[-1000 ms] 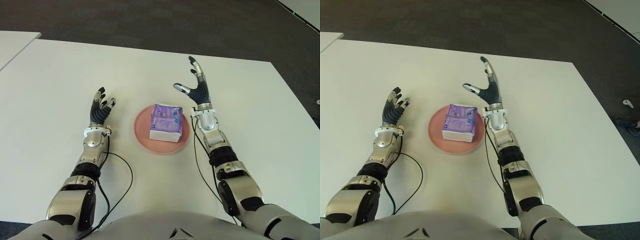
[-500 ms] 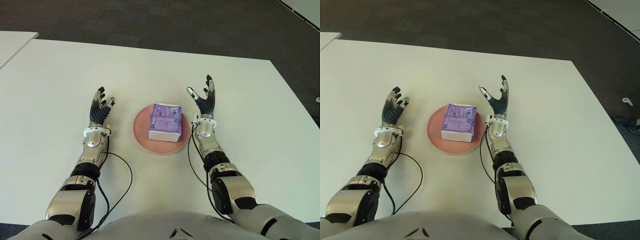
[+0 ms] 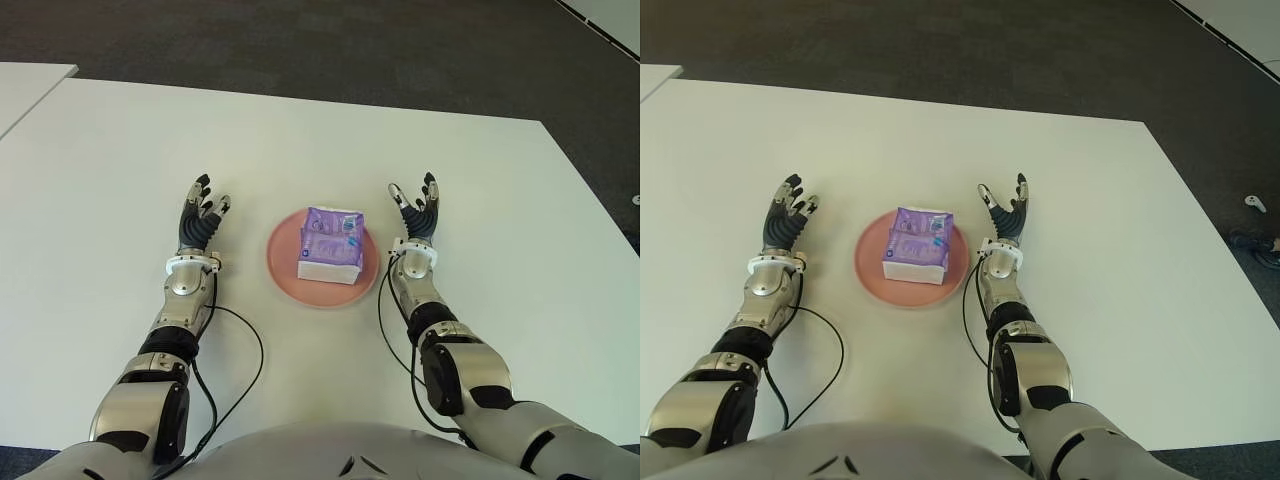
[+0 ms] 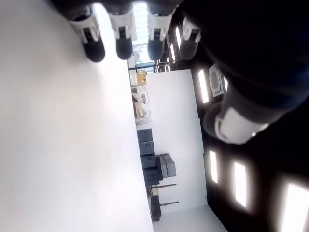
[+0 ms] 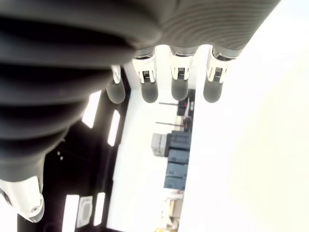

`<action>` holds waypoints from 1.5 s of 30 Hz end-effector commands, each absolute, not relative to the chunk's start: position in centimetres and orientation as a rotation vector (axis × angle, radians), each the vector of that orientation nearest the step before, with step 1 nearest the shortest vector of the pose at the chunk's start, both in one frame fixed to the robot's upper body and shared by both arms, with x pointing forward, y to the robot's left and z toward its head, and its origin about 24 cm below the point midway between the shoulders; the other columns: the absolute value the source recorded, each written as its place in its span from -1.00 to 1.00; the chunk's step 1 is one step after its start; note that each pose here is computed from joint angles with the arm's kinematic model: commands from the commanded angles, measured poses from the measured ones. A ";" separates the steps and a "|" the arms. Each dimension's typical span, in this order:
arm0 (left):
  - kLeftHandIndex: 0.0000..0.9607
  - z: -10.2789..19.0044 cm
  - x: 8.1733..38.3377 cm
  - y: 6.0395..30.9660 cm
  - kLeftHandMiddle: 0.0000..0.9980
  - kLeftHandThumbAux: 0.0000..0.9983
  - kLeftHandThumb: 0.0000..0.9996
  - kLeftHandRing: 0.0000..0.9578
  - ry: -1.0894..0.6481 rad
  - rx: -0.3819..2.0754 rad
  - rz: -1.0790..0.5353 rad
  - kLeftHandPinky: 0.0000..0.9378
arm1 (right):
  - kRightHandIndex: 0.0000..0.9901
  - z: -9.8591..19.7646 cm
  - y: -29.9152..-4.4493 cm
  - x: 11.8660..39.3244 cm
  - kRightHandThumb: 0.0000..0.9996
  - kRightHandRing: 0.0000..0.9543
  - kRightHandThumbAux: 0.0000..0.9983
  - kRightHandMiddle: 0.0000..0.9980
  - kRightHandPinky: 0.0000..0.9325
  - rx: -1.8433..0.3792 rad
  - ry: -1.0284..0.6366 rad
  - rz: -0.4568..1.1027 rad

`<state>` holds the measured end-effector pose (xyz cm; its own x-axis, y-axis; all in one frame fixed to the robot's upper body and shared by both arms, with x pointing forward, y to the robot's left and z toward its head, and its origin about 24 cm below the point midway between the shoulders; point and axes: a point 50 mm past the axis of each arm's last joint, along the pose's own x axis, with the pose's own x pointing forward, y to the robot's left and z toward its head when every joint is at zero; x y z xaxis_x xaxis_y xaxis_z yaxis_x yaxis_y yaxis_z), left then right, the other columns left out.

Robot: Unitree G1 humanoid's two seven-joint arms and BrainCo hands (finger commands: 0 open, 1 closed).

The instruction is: Put the tissue paper into the plate.

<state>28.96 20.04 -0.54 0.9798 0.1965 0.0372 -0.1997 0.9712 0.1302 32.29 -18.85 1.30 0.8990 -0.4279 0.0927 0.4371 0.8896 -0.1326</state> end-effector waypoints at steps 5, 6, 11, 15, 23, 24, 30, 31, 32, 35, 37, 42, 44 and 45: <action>-0.88 -2.1 27.7 20.6 -0.92 0.22 -0.63 -0.93 0.057 0.156 0.214 -0.83 | -1.00 0.5 -20.6 31.6 -0.88 -1.00 0.13 -1.00 -1.00 -0.208 -0.014 -0.527; -0.88 -2.1 27.7 20.6 -0.92 0.22 -0.62 -0.92 0.056 0.154 0.214 -0.82 | -1.00 0.4 -20.7 31.6 -0.89 -1.00 0.13 -1.00 -1.00 -0.212 -0.010 -0.532; -0.88 -2.0 27.7 20.7 -0.92 0.24 -0.61 -0.91 0.057 0.147 0.212 -0.81 | -1.00 0.3 -21.0 31.5 -0.90 -1.00 0.13 -1.00 -1.00 -0.226 0.004 -0.544; -0.88 -2.0 27.7 20.7 -0.92 0.24 -0.60 -0.91 0.061 0.146 0.211 -0.81 | -1.00 0.0 -21.1 31.2 -0.91 -1.00 0.14 -1.00 -1.00 -0.229 0.011 -0.542; -0.88 -2.0 27.8 20.7 -0.92 0.24 -0.59 -0.91 0.064 0.141 0.213 -0.82 | -1.00 -1.1 -21.1 30.5 -0.88 -1.00 0.13 -1.00 -1.00 -0.256 0.074 -0.460; -0.88 -2.0 27.8 20.7 -0.92 0.24 -0.59 -0.91 0.062 0.141 0.213 -0.82 | -1.00 -1.3 -21.2 30.4 -0.87 -1.00 0.12 -1.00 -1.00 -0.265 0.092 -0.442; -0.87 -2.0 27.8 20.7 -0.91 0.25 -0.60 -0.91 0.061 0.142 0.213 -0.83 | -1.00 -1.5 -21.8 30.3 -0.85 -1.00 0.09 -1.00 -1.00 -0.286 0.151 -0.377; -0.87 -2.0 27.8 20.7 -0.91 0.25 -0.60 -0.92 0.062 0.142 0.214 -0.84 | -1.00 -1.5 -21.8 30.3 -0.85 -1.00 0.09 -1.00 -1.00 -0.289 0.159 -0.367; -0.87 -2.0 27.8 20.7 -0.91 0.25 -0.60 -0.92 0.063 0.140 0.215 -0.84 | -1.00 -1.6 -21.9 30.3 -0.85 -1.00 0.09 -1.00 -1.00 -0.292 0.170 -0.354; -0.87 -2.0 27.9 20.7 -0.92 0.25 -0.59 -0.92 0.066 0.138 0.217 -0.84 | -1.00 -1.5 -22.0 30.2 -0.84 -1.00 0.09 -1.00 -1.00 -0.298 0.190 -0.332; -0.87 -2.0 28.0 20.7 -0.92 0.25 -0.59 -0.92 0.069 0.137 0.217 -0.84 | -1.00 -1.4 -22.1 30.2 -0.84 -1.00 0.09 -1.00 -1.00 -0.305 0.202 -0.314; -0.87 -1.9 28.1 20.6 -0.91 0.24 -0.59 -0.91 0.070 0.138 0.213 -0.84 | -1.00 -1.2 -22.2 30.2 -0.83 -1.00 0.09 -1.00 -1.00 -0.311 0.216 -0.279; -0.87 -1.9 28.1 20.6 -0.91 0.24 -0.59 -0.91 0.067 0.140 0.210 -0.84 | -1.00 -1.1 -22.2 30.2 -0.83 -1.00 0.09 -1.00 -1.00 -0.311 0.219 -0.260; -0.87 -1.9 28.1 20.6 -0.91 0.24 -0.59 -0.91 0.065 0.141 0.209 -0.83 | -1.00 -1.1 -22.2 30.3 -0.83 -1.00 0.09 -1.00 -1.00 -0.311 0.219 -0.253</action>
<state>28.66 20.57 -0.80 0.9770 0.2132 0.0101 -0.2125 0.9671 0.1398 31.43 -22.51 1.04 0.9502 -0.3068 -0.0542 0.2733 0.9045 -0.3274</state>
